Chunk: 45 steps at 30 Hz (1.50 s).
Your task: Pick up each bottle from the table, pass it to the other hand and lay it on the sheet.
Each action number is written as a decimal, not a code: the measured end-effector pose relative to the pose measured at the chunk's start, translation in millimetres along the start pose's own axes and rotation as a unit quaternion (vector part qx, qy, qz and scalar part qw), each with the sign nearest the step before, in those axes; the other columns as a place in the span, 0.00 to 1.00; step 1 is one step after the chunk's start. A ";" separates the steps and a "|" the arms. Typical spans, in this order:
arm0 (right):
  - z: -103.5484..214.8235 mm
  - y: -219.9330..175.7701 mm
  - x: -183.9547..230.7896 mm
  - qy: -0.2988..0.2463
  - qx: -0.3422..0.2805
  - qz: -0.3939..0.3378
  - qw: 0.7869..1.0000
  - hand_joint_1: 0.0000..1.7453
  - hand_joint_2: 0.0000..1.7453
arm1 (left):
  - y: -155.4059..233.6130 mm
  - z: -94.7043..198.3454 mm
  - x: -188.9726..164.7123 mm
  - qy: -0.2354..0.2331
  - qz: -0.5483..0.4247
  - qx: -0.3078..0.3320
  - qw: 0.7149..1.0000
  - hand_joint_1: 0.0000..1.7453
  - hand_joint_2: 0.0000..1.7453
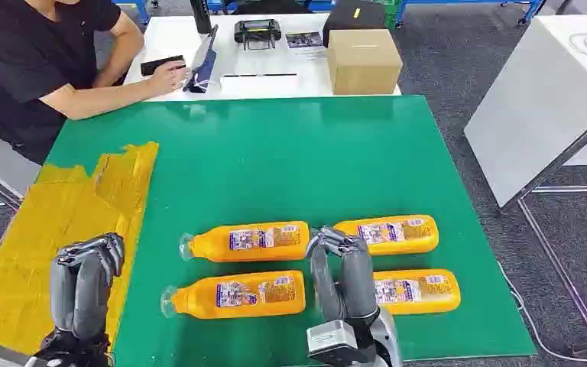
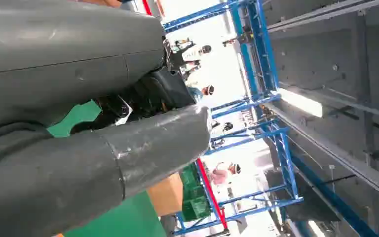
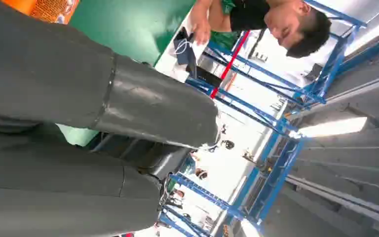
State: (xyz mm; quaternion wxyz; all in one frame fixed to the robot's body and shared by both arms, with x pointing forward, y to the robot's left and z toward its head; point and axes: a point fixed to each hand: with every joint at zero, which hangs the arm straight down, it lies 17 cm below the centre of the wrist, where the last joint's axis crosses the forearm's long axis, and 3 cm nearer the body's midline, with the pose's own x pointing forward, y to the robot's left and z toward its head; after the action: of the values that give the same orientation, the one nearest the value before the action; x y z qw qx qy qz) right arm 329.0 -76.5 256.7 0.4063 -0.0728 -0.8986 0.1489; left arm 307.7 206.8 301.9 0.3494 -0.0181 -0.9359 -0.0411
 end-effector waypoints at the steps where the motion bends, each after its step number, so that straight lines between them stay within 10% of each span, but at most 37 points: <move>1: 1.6 -1.6 0.1 -0.008 0.009 -0.013 1.000 0.00 0.00 | 5.3 1.8 -1.9 0.009 0.010 0.015 1.000 0.00 0.00; 6: -2.0 -80.3 -12.5 -0.029 -0.003 -0.190 0.981 0.00 0.00 | 17.5 26.2 -11.1 0.063 0.047 0.055 0.995 0.00 0.00; 17: -20.6 -106.1 -35.5 0.001 0.004 -0.109 0.994 0.00 0.00 | 32.0 32.9 -22.0 0.105 0.060 0.063 0.991 0.00 0.00; 24: -94.7 -94.1 -32.3 0.003 0.018 -0.109 0.994 0.00 0.00 | 83.6 25.4 -27.6 0.112 0.041 0.077 0.990 0.00 0.00; 25: -101.9 -89.2 -30.7 0.002 0.025 -0.110 0.994 0.00 1.00 | 88.9 24.3 -27.9 0.111 0.036 0.077 0.990 0.00 0.00; 45: -130.0 -63.6 -24.2 -0.010 0.060 -0.110 0.992 0.00 1.00 | 114.4 11.0 -32.6 0.102 0.011 0.071 0.992 0.00 0.00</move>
State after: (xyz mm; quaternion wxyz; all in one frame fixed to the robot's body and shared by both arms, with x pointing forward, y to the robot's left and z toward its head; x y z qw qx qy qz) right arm 442.1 -115.6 341.6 0.4150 0.0529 -0.8945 0.1576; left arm 332.3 321.5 279.6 0.4442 0.0006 -0.8955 0.0276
